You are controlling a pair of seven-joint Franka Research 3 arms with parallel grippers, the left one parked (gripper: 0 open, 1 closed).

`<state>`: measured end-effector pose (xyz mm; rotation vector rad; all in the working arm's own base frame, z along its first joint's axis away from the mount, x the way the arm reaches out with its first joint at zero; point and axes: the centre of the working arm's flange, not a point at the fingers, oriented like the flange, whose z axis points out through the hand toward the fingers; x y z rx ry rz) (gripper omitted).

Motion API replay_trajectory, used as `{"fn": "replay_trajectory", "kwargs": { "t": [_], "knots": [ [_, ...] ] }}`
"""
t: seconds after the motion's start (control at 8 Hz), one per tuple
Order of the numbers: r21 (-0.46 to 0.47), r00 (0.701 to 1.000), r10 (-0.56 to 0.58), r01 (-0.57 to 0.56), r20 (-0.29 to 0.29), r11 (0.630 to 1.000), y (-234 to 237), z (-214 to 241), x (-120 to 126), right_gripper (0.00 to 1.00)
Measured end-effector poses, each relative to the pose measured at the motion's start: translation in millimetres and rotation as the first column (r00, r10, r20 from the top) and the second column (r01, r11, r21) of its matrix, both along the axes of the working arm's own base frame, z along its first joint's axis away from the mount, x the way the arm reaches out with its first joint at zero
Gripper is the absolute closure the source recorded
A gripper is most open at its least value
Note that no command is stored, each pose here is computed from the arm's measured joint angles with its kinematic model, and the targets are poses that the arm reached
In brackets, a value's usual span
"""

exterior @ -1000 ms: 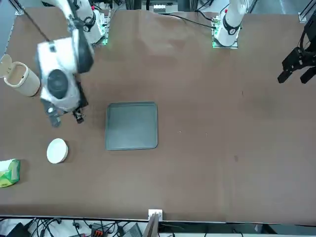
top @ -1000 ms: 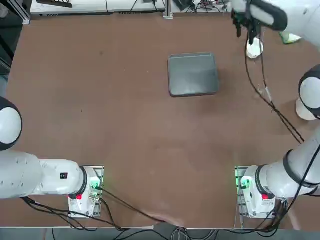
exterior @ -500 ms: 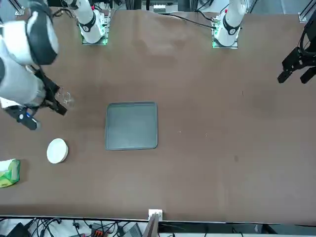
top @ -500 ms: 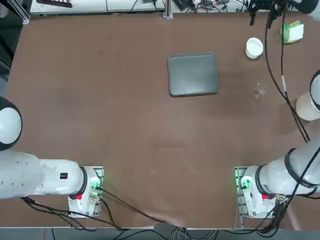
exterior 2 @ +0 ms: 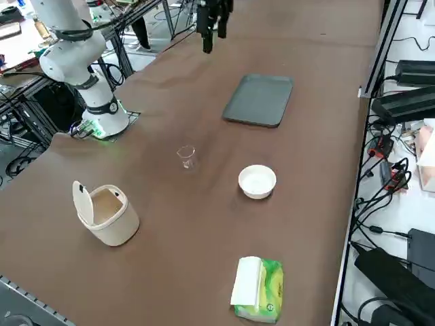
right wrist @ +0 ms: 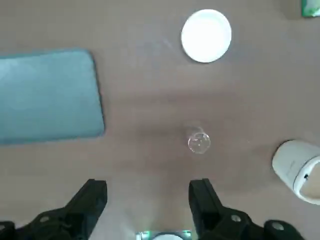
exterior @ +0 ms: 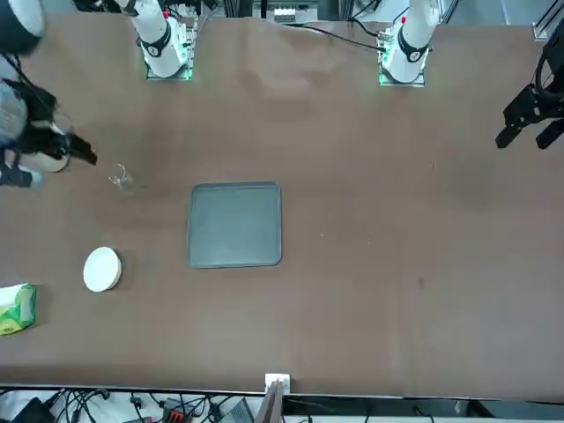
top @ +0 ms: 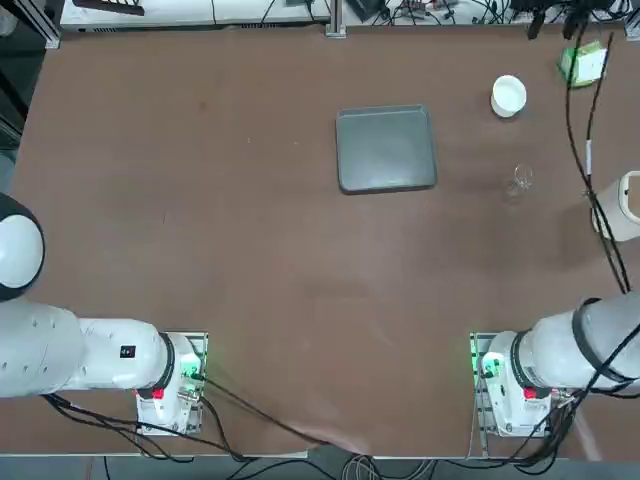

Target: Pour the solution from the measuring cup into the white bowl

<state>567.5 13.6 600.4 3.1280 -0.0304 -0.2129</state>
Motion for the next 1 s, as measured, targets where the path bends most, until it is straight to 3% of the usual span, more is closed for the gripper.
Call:
{"fn": "replay_trajectory", "kwargs": {
  "t": [0.5,1.0],
  "knots": [
    [0.009,0.998,0.05,-0.051,0.04,0.999,-15,37,-32,0.0],
    [0.012,0.992,0.054,-0.056,0.117,0.998,-28,19,-25,0.0]
  ]
}}
